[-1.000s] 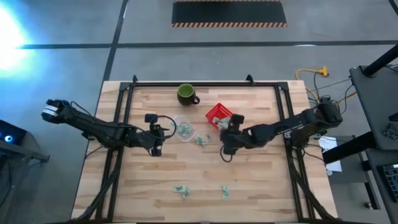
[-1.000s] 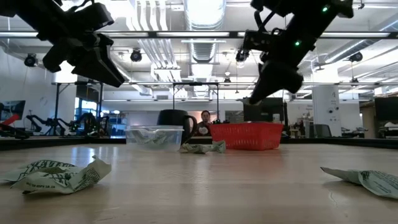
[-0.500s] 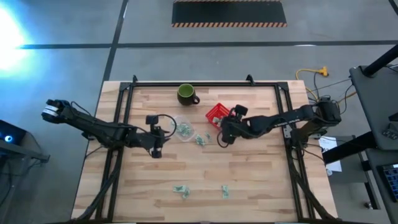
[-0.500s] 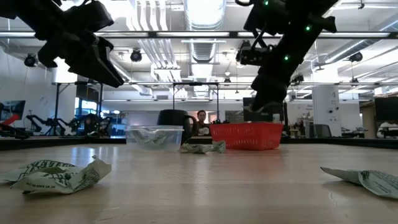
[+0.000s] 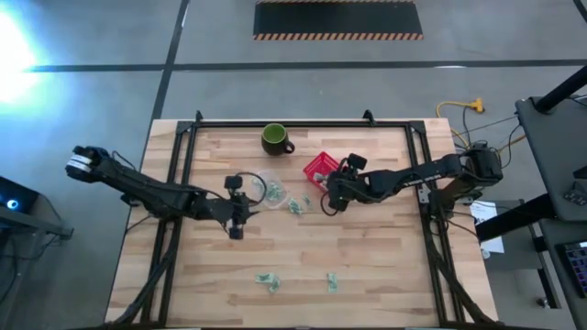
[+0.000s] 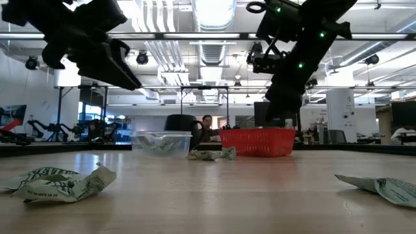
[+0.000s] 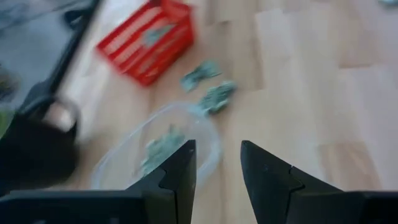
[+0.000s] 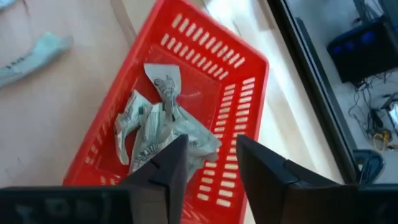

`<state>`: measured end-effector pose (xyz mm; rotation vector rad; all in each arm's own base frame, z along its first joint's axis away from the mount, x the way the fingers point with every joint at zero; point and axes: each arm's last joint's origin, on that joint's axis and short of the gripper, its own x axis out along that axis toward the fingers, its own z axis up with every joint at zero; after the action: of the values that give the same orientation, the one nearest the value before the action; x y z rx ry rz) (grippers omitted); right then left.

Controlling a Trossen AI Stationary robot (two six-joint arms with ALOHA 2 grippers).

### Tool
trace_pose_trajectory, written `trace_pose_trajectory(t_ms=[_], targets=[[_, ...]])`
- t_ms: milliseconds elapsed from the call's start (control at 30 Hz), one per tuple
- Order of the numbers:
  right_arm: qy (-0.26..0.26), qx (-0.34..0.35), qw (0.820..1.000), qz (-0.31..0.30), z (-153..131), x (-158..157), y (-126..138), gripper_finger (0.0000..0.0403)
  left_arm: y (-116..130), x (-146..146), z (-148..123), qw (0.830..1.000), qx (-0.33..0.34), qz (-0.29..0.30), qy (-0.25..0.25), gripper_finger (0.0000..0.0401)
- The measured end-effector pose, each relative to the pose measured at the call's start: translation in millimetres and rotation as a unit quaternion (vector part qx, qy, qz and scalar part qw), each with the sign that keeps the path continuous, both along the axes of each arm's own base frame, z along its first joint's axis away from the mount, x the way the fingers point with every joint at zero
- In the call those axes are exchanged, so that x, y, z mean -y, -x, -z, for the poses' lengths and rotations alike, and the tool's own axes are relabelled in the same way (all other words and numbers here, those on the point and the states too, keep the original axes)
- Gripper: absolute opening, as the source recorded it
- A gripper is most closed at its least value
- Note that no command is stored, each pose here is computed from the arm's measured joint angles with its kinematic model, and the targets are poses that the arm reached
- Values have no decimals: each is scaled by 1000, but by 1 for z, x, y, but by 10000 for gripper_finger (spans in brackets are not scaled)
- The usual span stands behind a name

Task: Pick and place items into bin
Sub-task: Put the stevia packet into the transparent bin

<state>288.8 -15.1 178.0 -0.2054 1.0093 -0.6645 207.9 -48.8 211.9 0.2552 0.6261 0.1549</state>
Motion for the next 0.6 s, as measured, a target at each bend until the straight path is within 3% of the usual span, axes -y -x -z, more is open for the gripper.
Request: trace_pose_trajectory(t_ms=[200, 400, 600], targets=[[9, 6, 999, -31, -12, -6, -5, 141, -31, 12, 21, 992, -15, 109, -57, 109], [15, 11, 998, -67, -21, -19, -8, 136, -58, 20, 34, 986, -48, 129, -90, 109], [16, 10, 996, -92, -31, -33, 1, 127, -89, 28, 27, 982, -91, 134, -101, 109]])
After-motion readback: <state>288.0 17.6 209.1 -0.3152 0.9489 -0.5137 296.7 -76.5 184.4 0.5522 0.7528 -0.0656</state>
